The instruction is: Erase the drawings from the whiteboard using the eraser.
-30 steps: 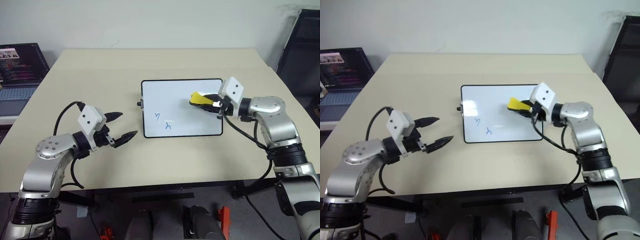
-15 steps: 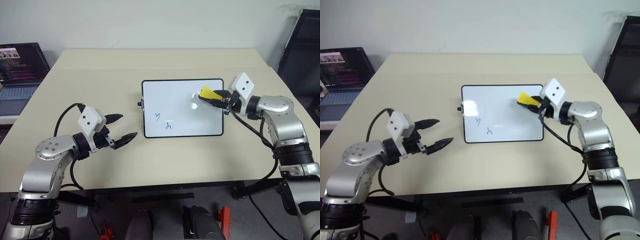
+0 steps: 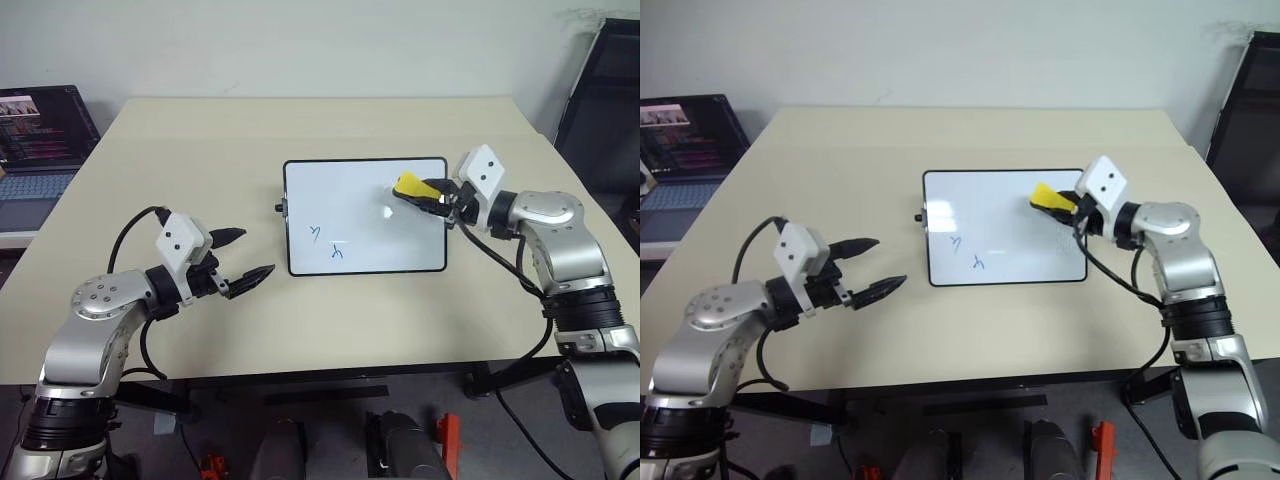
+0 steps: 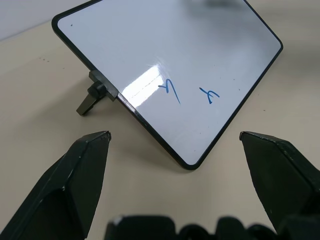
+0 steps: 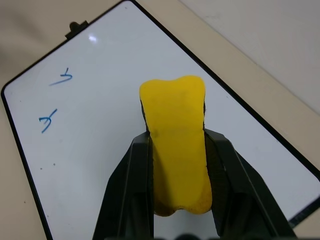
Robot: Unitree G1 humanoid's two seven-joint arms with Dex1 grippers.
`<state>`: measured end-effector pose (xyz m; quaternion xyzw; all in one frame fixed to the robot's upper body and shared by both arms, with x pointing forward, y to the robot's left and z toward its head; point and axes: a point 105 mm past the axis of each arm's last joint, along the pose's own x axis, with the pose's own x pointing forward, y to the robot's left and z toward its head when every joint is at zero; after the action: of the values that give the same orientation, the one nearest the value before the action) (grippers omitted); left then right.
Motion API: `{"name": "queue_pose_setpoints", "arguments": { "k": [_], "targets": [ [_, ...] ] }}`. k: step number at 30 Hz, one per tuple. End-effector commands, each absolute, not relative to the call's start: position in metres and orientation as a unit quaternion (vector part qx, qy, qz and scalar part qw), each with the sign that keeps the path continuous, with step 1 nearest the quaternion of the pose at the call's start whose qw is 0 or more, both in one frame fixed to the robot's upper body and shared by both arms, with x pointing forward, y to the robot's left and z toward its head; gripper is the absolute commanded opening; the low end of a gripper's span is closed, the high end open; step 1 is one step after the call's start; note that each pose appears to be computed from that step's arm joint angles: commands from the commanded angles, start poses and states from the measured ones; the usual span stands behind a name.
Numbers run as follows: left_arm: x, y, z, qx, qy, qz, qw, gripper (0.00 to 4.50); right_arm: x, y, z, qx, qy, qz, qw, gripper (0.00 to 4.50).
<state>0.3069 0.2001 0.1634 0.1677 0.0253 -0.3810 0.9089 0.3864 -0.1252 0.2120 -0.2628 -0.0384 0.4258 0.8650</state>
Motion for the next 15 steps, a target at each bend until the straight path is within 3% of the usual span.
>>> {"name": "queue_pose_setpoints", "arguments": {
  "k": [1, 8, 15],
  "targets": [
    [0.307, 0.204, 0.172, 0.185, 0.009, -0.377, 0.908, 4.5, 0.378, -0.094, 0.221, -0.282, -0.07, 0.462, 0.838, 1.02],
    [0.312, 0.218, 0.178, 0.191, -0.004, -0.348, 0.918, 4.5, 0.373, -0.042, 0.201, -0.3, -0.079, 0.502, 0.807, 1.02],
    [0.314, 0.24, 0.203, 0.212, -0.022, -0.32, 0.923, 4.5, 0.38, -0.031, 0.198, -0.3, -0.079, 0.503, 0.807, 1.02]
  ]
}}
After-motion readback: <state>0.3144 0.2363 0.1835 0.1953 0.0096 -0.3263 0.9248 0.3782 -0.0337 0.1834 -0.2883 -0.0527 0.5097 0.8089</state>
